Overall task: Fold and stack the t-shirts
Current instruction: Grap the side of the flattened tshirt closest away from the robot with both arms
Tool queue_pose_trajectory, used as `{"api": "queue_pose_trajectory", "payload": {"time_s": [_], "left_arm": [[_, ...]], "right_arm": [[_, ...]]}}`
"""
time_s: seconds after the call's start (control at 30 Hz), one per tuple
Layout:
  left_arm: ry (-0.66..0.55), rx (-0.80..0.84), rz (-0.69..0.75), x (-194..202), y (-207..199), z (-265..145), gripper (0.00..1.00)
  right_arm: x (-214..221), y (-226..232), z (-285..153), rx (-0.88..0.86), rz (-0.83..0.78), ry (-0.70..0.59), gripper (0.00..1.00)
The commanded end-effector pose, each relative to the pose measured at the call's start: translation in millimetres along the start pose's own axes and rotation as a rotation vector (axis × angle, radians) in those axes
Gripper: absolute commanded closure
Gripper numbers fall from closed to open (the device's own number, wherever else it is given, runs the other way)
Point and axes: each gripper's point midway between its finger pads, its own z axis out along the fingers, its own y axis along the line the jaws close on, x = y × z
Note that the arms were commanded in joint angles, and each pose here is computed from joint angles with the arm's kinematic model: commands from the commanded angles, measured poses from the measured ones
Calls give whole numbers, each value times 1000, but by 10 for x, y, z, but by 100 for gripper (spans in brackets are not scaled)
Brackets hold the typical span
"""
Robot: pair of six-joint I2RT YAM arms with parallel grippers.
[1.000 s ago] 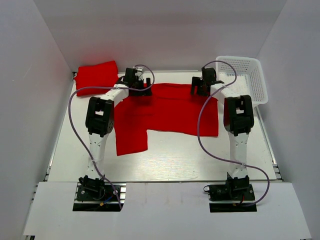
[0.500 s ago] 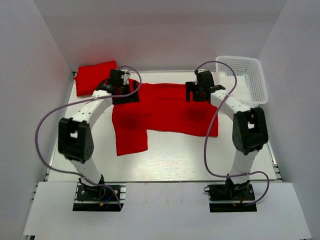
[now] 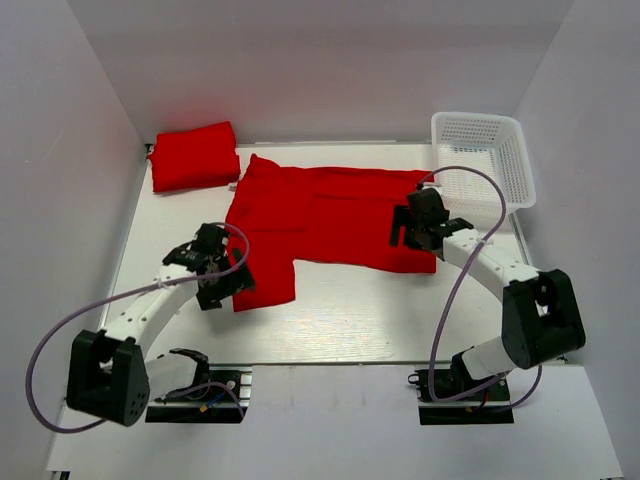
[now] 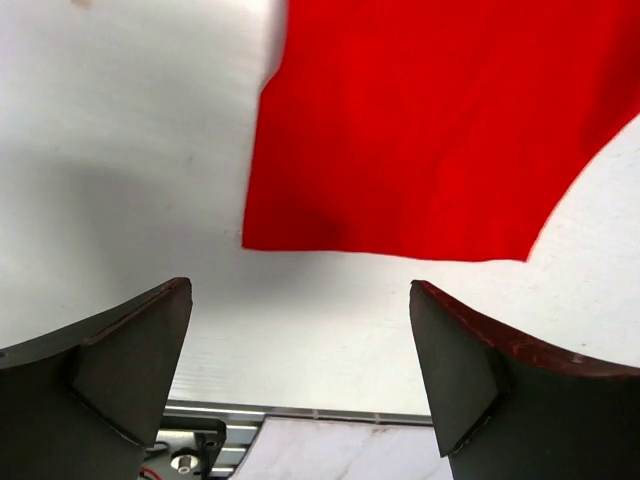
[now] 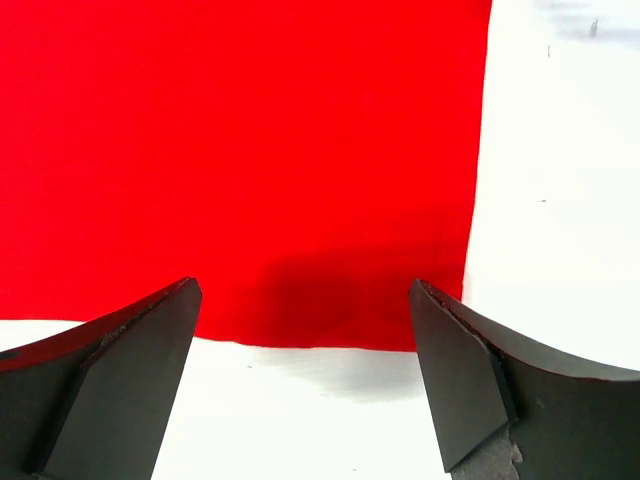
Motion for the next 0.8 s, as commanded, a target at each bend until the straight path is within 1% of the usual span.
{"api": "queue_pose_trajectory", "payload": {"time_s": [0.0,0.07,0.2,0.27,0.3,0.43,0.47,0.53,0.63,0.7,0.73,0.77], "left_arm": [[-71,27,-68,-18,35,29,0],[-87,-3,-69,-2,120,107,0],[-93,1,-69,-29,97,184,2],[-105,-46,-69,-55,176,224,3],[-93,-69,-68,-16,228,267,5],[-89,-73,-58,-10,235,341,13],[-97,-66,-59,-13,231,370,23],[-71,-58,-58,82,251,419,30],[-72,-43,-58,146,275,441,32],[-81,-24,-59,156,261,467,39],[-81,-24,-59,156,261,467,40],[-77,-14,-59,174,251,483,44]], "right_arm": [[-149,-5,-106,-14,77,-90,10],[-139,9,-104,-35,84,-102,10],[-157,87,-115,-72,85,-106,10],[-169,101,-124,-77,92,-100,10],[-181,110,-130,-82,93,-103,10],[-148,98,-131,-78,99,-97,10],[-141,98,-130,-79,99,-95,10],[-142,93,-130,-74,104,-93,10],[-154,63,-135,-56,104,-96,10],[-154,63,-136,-55,103,-97,10],[-155,48,-135,-51,103,-97,10],[-168,52,-141,-47,104,-99,10]]}}
